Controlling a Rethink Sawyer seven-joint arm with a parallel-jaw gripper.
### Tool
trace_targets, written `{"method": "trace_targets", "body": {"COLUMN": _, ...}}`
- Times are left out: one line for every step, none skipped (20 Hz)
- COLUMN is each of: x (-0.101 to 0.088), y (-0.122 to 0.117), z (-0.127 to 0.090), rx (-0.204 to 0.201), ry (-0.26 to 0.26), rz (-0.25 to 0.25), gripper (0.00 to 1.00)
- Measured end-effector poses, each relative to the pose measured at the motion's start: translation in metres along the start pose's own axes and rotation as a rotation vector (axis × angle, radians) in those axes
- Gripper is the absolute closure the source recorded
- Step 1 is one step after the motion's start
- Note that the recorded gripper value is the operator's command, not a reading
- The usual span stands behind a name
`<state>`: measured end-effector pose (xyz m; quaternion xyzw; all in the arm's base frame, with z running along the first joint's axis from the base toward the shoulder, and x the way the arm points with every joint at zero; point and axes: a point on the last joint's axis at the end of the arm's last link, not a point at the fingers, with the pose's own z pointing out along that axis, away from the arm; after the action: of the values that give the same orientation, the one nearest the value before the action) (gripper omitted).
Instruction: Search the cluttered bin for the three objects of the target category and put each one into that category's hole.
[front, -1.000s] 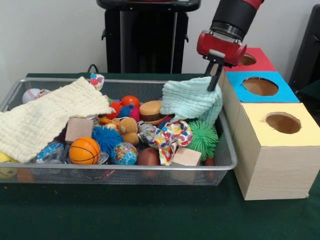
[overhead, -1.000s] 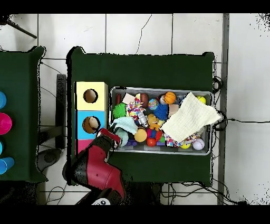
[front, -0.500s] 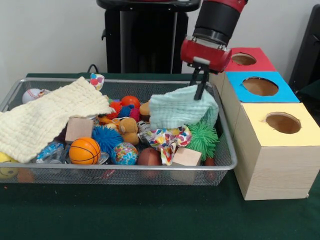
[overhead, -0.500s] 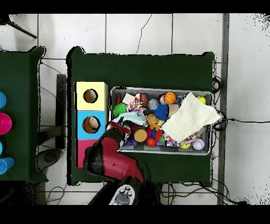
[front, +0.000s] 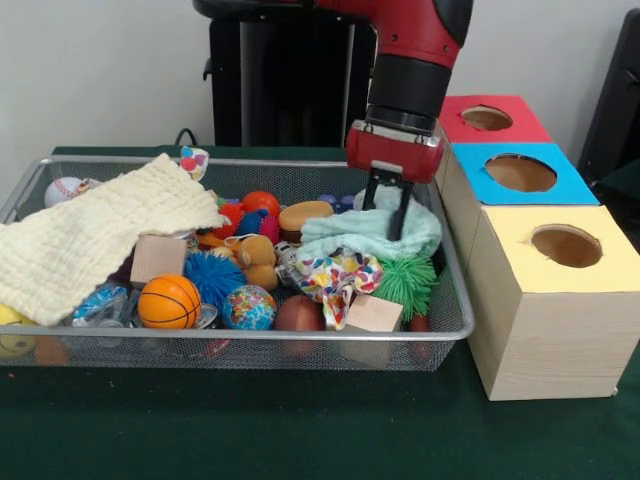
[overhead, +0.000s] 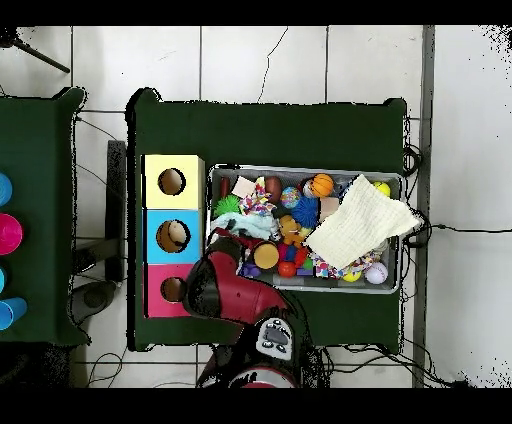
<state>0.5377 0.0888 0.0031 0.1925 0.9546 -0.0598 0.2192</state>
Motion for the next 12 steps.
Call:
{"method": "trace_targets", "body": {"x": 0.003, "y": 0.005, "z": 0.002, "rx": -0.009, "ry": 0.008, "rz": 0.001, "gripper": 0.0}}
{"method": "trace_targets", "body": {"x": 0.007, "y": 0.011, "z": 0.002, "rx": -0.021, "ry": 0.016, "rz": 0.001, "gripper": 0.0}}
{"method": "trace_targets", "body": {"x": 0.011, "y": 0.018, "z": 0.003, "rx": -0.032, "ry": 0.025, "rz": 0.0, "gripper": 0.0}}
{"method": "trace_targets", "body": {"x": 0.013, "y": 0.021, "z": 0.003, "rx": -0.037, "ry": 0.028, "rz": 0.0, "gripper": 0.0}}
{"method": "trace_targets", "body": {"x": 0.013, "y": 0.024, "z": 0.003, "rx": -0.04, "ry": 0.029, "rz": 0.002, "gripper": 0.0}}
{"method": "trace_targets", "body": {"x": 0.013, "y": 0.024, "z": 0.003, "rx": -0.04, "ry": 0.03, "rz": 0.005, "gripper": 0.0}}
{"method": "trace_targets", "body": {"x": 0.012, "y": 0.024, "z": 0.003, "rx": -0.036, "ry": 0.03, "rz": 0.013, "gripper": 0.0}}
{"method": "trace_targets", "body": {"x": 0.012, "y": 0.024, "z": 0.004, "rx": -0.035, "ry": 0.03, "rz": 0.016, "gripper": 0.0}}
{"method": "trace_targets", "body": {"x": 0.012, "y": 0.025, "z": 0.003, "rx": -0.033, "ry": 0.03, "rz": 0.02, "gripper": 0.0}}
{"method": "trace_targets", "body": {"x": 0.012, "y": 0.025, "z": 0.003, "rx": -0.031, "ry": 0.031, "rz": 0.024, "gripper": 0.0}}
{"method": "trace_targets", "body": {"x": 0.012, "y": 0.025, "z": 0.002, "rx": -0.027, "ry": 0.031, "rz": 0.026, "gripper": 0.0}}
{"method": "trace_targets", "body": {"x": 0.011, "y": 0.026, "z": 0.001, "rx": -0.024, "ry": 0.032, "rz": 0.029, "gripper": 0.0}}
